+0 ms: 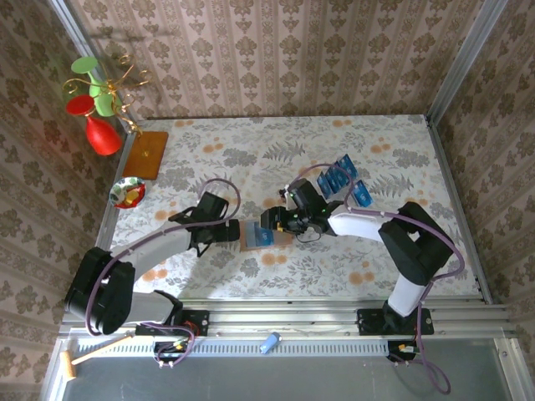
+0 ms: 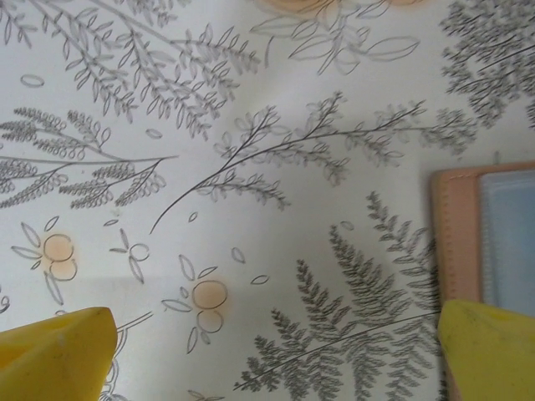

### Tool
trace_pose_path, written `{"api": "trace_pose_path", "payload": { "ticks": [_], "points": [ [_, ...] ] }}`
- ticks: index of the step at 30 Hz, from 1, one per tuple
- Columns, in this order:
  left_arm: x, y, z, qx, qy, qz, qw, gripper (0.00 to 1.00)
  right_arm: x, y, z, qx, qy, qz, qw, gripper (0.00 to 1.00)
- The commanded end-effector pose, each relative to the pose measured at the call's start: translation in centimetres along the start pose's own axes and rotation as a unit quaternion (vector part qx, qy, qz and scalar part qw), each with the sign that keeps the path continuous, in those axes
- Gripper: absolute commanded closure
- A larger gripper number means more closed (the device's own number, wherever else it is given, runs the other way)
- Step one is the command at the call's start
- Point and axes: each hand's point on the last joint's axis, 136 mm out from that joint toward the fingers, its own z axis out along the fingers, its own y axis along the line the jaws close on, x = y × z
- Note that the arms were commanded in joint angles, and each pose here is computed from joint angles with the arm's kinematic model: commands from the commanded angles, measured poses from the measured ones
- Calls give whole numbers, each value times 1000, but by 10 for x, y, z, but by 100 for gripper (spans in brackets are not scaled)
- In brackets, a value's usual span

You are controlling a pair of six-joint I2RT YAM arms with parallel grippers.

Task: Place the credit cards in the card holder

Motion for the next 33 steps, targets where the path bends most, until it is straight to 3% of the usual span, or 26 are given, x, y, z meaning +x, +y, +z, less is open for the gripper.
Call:
{"api": "trace_pose_path", "payload": {
  "ticks": [1,4,9,13,33],
  "points": [
    [10,10,2,-15,14,-14,1000,0,1,-18,-12,80,8,-18,997,36],
    [12,10,5,-15,20,-11,1000,0,4,-32,-13,131,21,-23,991,41],
    [15,9,12,-18,32,-5,999,0,9,-42,-7,170,35,-40,984,70],
    [15,9,17,-25,39,1,999,0,13,-45,1,184,48,-50,980,82],
    [11,-3,28,-21,48,16,998,0,14,-40,24,181,65,-55,980,88]
  ]
}}
